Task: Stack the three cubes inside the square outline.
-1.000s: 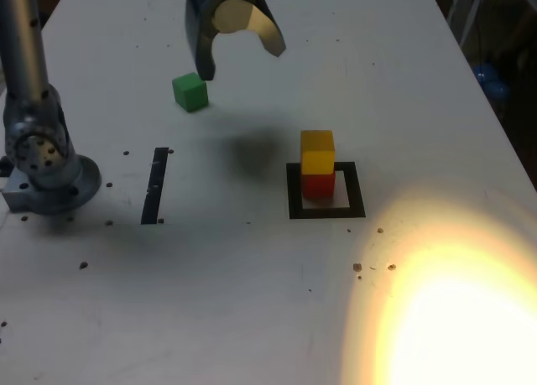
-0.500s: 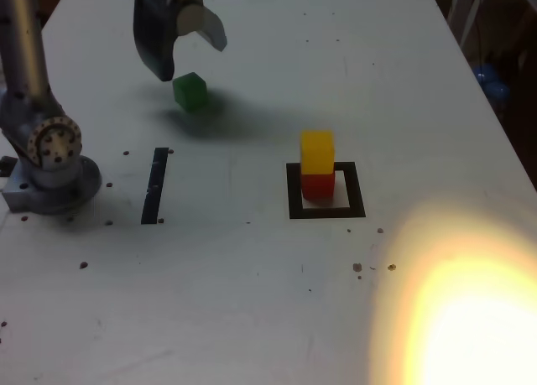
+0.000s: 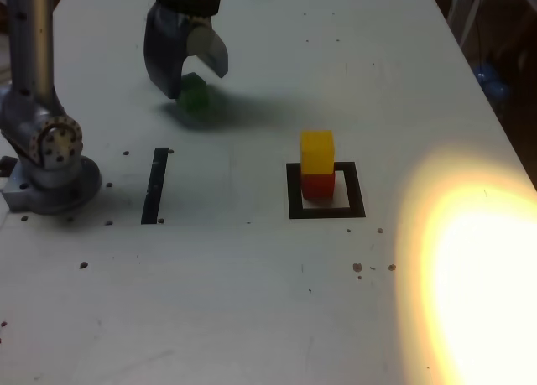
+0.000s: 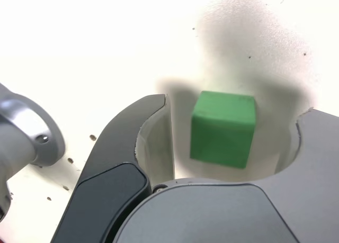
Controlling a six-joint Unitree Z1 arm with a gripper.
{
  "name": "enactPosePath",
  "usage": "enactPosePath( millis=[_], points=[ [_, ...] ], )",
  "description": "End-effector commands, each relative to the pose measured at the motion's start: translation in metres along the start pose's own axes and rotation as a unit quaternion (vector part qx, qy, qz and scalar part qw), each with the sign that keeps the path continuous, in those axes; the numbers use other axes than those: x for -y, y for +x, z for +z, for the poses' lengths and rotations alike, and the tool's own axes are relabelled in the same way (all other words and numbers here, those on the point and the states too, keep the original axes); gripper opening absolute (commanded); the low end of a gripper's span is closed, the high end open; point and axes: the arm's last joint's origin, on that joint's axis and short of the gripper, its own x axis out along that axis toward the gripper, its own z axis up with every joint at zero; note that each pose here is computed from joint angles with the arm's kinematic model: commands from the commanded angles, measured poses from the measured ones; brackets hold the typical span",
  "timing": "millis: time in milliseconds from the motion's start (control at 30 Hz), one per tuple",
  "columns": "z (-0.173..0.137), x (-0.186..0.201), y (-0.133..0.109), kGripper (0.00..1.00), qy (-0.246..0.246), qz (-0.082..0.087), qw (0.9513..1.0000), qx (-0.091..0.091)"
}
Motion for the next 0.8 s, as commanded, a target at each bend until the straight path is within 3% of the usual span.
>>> enactPosePath(
  millis=[0, 167, 533, 767],
  points=[
    [0.006, -0.004, 0.008, 0.76, 0.002, -0.008, 0.9999, -0.006],
    [0.013, -0.011, 0.018, 0.70, 0.003, -0.016, 0.9998, -0.005],
    [0.015, -0.010, 0.021, 0.41, 0.011, -0.023, 0.9997, 0.005],
    [0.018, -0.007, 0.021, 0.38, 0.019, -0.026, 0.9995, 0.004]
  ],
)
